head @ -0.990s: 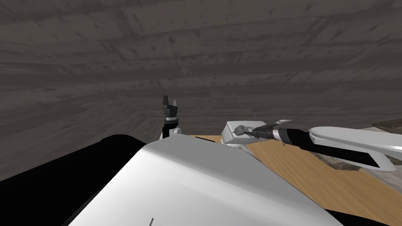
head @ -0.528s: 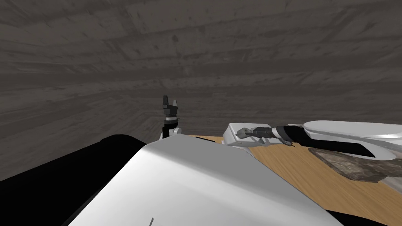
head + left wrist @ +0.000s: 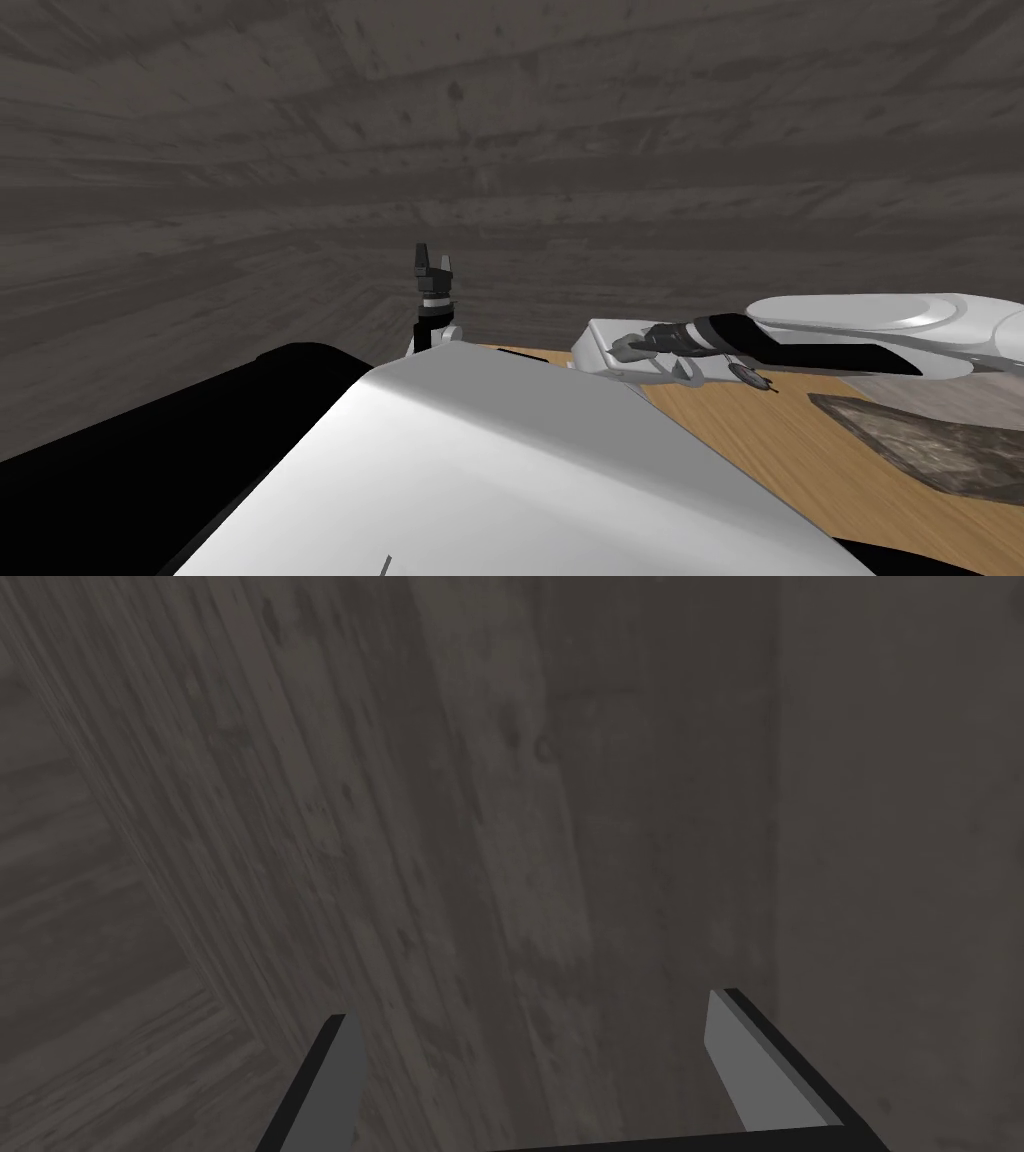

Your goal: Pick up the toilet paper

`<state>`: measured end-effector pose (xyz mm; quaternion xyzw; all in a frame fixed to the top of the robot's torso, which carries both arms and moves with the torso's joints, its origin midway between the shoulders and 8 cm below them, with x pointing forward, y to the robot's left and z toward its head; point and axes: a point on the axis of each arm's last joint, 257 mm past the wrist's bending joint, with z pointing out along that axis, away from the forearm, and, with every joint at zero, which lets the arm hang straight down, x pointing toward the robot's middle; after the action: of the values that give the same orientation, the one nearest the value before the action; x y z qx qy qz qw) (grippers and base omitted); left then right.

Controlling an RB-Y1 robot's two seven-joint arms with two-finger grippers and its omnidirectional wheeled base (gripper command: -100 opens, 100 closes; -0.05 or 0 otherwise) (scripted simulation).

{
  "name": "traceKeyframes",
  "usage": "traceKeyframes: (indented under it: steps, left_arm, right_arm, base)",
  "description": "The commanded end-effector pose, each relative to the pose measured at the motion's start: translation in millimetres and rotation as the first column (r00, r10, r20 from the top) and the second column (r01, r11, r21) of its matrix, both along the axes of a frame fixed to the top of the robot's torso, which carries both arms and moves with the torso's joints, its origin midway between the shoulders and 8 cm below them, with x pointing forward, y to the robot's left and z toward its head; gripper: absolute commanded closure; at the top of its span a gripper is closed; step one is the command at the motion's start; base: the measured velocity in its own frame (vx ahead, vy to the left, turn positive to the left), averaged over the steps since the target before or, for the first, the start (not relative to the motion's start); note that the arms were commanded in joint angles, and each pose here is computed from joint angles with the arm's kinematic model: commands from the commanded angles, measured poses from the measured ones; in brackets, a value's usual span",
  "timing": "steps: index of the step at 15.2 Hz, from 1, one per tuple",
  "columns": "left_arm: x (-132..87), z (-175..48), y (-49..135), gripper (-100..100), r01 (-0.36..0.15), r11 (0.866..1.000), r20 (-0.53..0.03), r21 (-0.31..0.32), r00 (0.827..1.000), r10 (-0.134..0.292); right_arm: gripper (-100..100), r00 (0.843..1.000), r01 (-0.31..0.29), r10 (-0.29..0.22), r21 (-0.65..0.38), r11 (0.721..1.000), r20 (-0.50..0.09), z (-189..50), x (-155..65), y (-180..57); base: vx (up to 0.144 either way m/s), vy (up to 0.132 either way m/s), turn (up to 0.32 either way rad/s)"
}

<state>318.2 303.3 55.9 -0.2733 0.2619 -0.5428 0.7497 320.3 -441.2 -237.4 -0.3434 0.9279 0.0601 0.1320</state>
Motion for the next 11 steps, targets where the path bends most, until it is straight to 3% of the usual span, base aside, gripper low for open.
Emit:
traceKeyframes:
  steps: [1,6,7,11]
  left_arm:
    - [0,0,0.0,0,0.000,1.000,0.000,0.000,1.000,0.000]
    - [0,0,0.0,0,0.000,1.000,0.000,0.000,1.000,0.000]
    - [0,0,0.0,0,0.000,1.000,0.000,0.000,1.000,0.000]
    - [0,0,0.0,0,0.000,1.000,0.000,0.000,1.000,0.000]
  right_arm:
    - [-100,0.999,-0.021,0.020,-0.039,0.999,-0.037,-4,-4,-4]
    - [-100,0.993,-0.048,0.038,-0.092,0.995,-0.109,-13,-16,-13]
    - [-100,0.995,-0.043,0.036,-0.081,0.996,-0.092,-10,-13,-12]
    - [-100,0.995,-0.021,0.014,-0.079,0.997,-0.094,-32,-33,-20]
  base:
    - [0.027,0.020,0.045]
    - [0.026,0.024,0.051]
    - [0.015,0.015,0.018]
    - [0.031,0.010,0.077]
